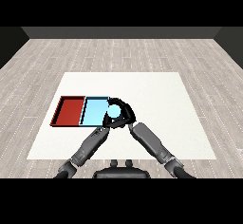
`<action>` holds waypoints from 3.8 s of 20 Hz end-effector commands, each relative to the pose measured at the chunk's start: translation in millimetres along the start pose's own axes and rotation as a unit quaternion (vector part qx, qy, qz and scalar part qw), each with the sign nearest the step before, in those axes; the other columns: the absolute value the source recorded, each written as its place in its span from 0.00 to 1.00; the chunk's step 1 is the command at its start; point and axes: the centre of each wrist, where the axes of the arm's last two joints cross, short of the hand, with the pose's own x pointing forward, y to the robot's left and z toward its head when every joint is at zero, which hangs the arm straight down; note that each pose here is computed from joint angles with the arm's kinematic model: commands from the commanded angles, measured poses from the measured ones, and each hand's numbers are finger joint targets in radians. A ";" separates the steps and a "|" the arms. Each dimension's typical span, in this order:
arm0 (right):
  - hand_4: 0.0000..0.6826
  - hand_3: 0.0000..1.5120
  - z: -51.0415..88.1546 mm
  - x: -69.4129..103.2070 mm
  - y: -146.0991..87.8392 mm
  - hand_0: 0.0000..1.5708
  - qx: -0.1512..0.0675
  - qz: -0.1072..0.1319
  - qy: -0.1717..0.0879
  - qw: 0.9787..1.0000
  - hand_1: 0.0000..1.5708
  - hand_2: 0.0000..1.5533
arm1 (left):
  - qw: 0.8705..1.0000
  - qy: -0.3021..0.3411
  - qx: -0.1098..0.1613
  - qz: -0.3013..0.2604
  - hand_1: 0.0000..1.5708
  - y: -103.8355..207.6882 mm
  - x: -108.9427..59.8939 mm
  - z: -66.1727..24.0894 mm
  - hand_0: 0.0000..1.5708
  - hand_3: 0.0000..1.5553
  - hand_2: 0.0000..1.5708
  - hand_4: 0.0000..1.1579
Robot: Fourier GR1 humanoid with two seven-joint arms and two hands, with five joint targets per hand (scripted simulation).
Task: Pick the blue can and put it in the blue box
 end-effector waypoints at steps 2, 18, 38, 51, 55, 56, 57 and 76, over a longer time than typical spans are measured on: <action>0.00 0.00 -5.3 13.7 16.1 0.00 -0.001 -0.009 -0.009 1.000 0.00 0.00 | 1.000 -0.002 0.002 0.008 1.00 -6.7 0.2 0.5 1.00 0.93 0.97 0.97; 0.00 0.00 43.3 26.7 -39.5 0.00 -0.027 -0.029 -0.022 0.999 0.00 0.00 | 0.999 0.000 0.026 -0.034 1.00 4.9 -14.6 13.3 1.00 0.97 1.00 0.97; 0.00 0.00 114.7 66.8 -143.5 0.00 -0.175 -0.004 -0.084 0.981 0.00 0.00 | 0.978 0.094 0.132 -0.129 1.00 147.1 -4.7 -37.9 1.00 0.96 1.00 0.97; 0.00 0.00 102.9 52.8 -151.2 0.00 -0.197 -0.021 -0.061 0.978 0.00 0.00 | 0.921 0.270 0.185 -0.210 1.00 193.9 -31.4 -38.9 1.00 0.90 0.98 0.86; 0.00 0.00 98.2 39.1 -154.5 0.00 -0.204 -0.012 -0.057 0.977 0.00 0.00 | 0.899 0.319 0.168 -0.250 0.99 179.2 -36.7 -42.0 0.99 0.83 0.94 0.83; 0.00 0.00 90.3 27.2 -158.2 0.00 -0.202 -0.011 -0.047 0.978 0.00 0.00 | 0.892 0.335 0.171 -0.250 1.00 186.0 -35.9 -40.7 1.00 0.76 0.93 0.81; 0.00 0.00 112.2 42.9 -170.7 0.00 -0.215 -0.007 -0.050 0.975 0.00 0.00 | 0.890 0.336 0.158 -0.263 0.97 190.2 -45.9 -27.1 0.97 0.73 0.89 0.78; 0.00 0.00 111.2 35.7 -167.0 0.00 -0.203 -0.027 -0.060 0.977 0.00 0.00 | 0.866 0.358 0.216 -0.273 0.00 152.3 -67.9 -12.3 0.00 0.00 0.00 0.00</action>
